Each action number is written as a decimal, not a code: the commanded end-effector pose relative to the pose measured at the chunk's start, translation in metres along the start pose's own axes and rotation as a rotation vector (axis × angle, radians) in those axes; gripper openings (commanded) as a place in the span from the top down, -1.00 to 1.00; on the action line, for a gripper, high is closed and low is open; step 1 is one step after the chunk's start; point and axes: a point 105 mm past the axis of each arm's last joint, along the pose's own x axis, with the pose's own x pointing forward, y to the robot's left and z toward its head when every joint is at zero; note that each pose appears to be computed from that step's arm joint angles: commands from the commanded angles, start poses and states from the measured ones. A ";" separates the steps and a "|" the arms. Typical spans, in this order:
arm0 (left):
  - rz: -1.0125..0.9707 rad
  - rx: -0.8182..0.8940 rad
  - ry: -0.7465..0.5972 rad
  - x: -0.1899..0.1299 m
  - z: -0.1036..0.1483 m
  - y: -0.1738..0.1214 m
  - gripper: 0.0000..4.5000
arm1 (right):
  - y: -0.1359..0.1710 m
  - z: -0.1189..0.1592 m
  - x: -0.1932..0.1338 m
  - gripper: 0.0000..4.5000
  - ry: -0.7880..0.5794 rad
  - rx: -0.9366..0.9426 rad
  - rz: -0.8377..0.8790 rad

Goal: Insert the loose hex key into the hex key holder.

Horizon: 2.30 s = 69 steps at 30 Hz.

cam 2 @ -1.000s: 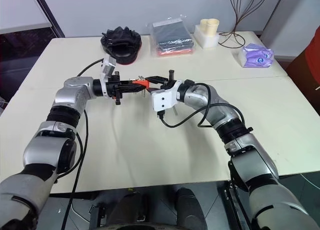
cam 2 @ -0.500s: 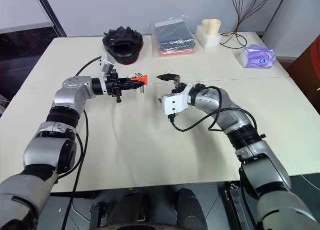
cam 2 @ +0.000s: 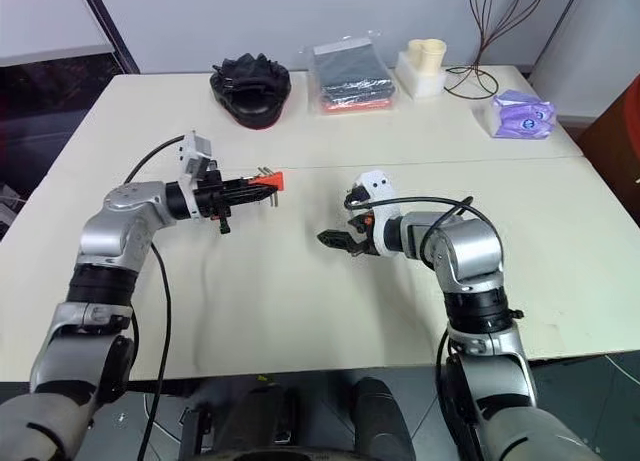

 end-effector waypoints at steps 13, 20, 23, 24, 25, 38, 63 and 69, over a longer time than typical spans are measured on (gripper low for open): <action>0.043 0.030 -0.056 -0.001 0.007 -0.005 1.00 | -0.033 0.026 0.016 -0.97 -0.038 -0.069 -0.183; 0.056 0.035 -0.058 -0.002 0.006 -0.003 1.00 | -0.026 0.007 0.036 -0.97 0.028 -0.059 -0.191; 0.063 0.038 -0.060 -0.002 0.006 -0.001 1.00 | -0.027 -0.006 0.045 -0.46 0.061 -0.066 -0.229; 0.064 0.039 -0.061 -0.002 0.006 -0.001 1.00 | -0.027 -0.010 0.048 -0.24 0.071 -0.065 -0.234; 0.066 0.040 -0.062 -0.002 0.006 -0.001 1.00 | -0.027 -0.016 0.051 -0.02 0.082 -0.072 -0.248; 0.073 0.041 -0.046 -0.007 0.004 0.002 1.00 | -0.033 0.007 0.043 0.97 -0.087 -0.063 -0.301; -0.166 0.072 -0.070 0.068 0.061 0.028 1.00 | 0.070 0.195 -0.064 0.97 -1.087 -0.208 0.208; -0.165 0.050 -0.142 0.067 0.079 0.030 1.00 | 0.067 0.191 -0.059 0.97 -1.089 -0.201 0.198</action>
